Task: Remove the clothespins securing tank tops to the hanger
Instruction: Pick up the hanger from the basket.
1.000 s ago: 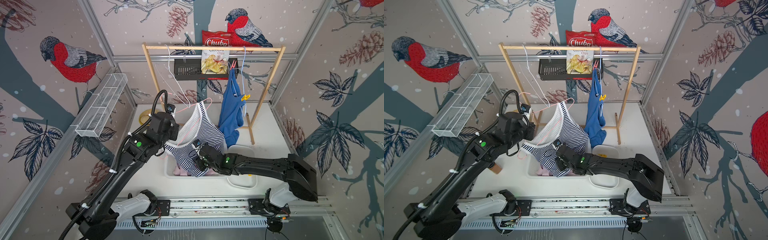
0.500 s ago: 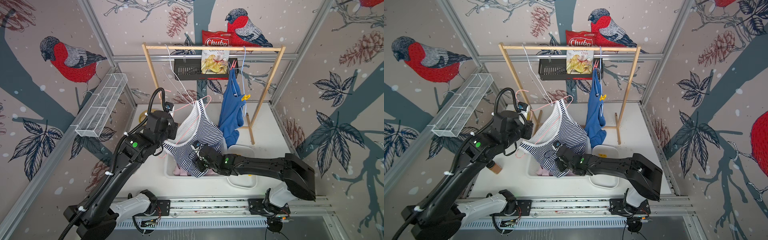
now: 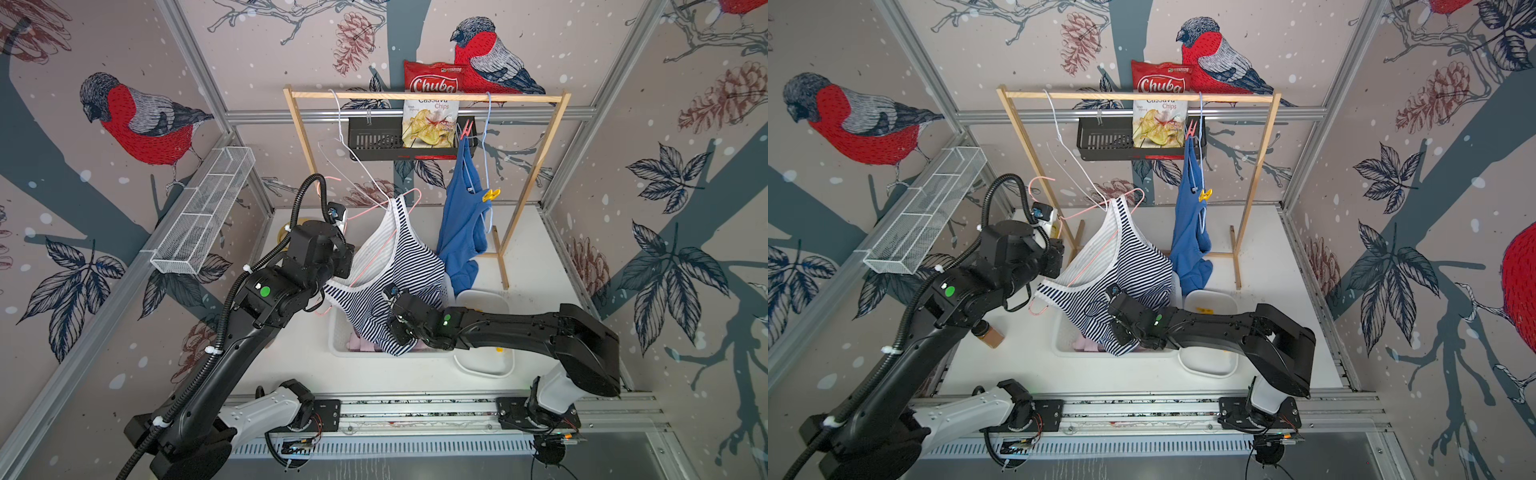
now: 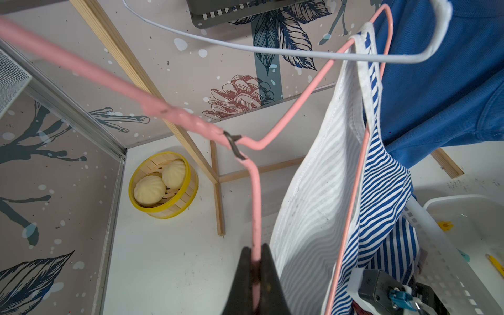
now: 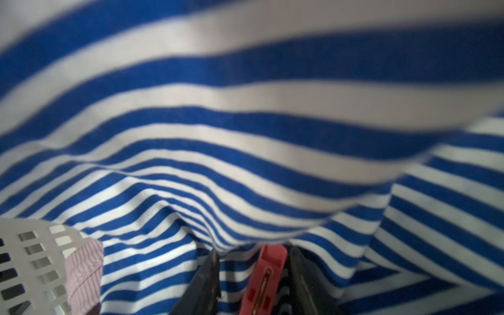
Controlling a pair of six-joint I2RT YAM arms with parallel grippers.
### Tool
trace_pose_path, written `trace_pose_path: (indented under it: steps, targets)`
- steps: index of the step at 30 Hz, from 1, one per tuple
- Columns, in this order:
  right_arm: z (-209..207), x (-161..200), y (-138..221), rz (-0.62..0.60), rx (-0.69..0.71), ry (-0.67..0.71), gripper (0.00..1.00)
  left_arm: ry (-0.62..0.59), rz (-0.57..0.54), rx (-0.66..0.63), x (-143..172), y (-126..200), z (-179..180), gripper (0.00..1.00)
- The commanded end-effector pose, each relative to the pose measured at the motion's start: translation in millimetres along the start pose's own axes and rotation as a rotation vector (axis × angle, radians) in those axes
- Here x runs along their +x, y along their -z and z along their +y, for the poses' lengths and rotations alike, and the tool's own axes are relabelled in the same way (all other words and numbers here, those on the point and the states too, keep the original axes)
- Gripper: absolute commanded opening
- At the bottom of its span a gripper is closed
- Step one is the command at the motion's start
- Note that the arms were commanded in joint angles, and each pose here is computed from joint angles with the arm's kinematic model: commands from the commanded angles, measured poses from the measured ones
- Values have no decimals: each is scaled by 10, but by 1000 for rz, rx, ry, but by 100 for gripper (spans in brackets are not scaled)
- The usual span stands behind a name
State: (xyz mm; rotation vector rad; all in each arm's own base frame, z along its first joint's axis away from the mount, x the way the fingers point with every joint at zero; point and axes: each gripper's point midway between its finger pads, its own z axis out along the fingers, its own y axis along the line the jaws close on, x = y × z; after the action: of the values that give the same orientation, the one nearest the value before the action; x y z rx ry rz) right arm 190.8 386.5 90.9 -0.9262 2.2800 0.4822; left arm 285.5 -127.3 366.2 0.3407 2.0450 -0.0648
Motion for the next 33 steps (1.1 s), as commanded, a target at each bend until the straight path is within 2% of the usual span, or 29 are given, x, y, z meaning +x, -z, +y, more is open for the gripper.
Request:
trace_pose_path:
  steps: [1, 5, 11, 15, 22, 33]
  targets:
    - [-18, 37, -31, 23, 24, 2, 33, 17, -32, 8, -90, 50, 3, 0]
    - [-10, 30, -33, 20, 27, 8, 21, 20, -29, 7, -76, 60, 8, 0]
    - [-46, -108, 86, -34, 42, -16, 19, 26, -37, 11, -87, 76, 7, 0]
    - [-79, -265, 271, -101, 49, -38, 12, 22, -28, 18, -65, 43, -16, 0]
    - [-151, -405, 726, -213, 25, -109, 12, 11, -22, 19, -74, 11, -31, 0]
    - [-493, -23, 1134, -232, 80, -241, 13, -4, -13, -30, -73, -16, 41, 0]
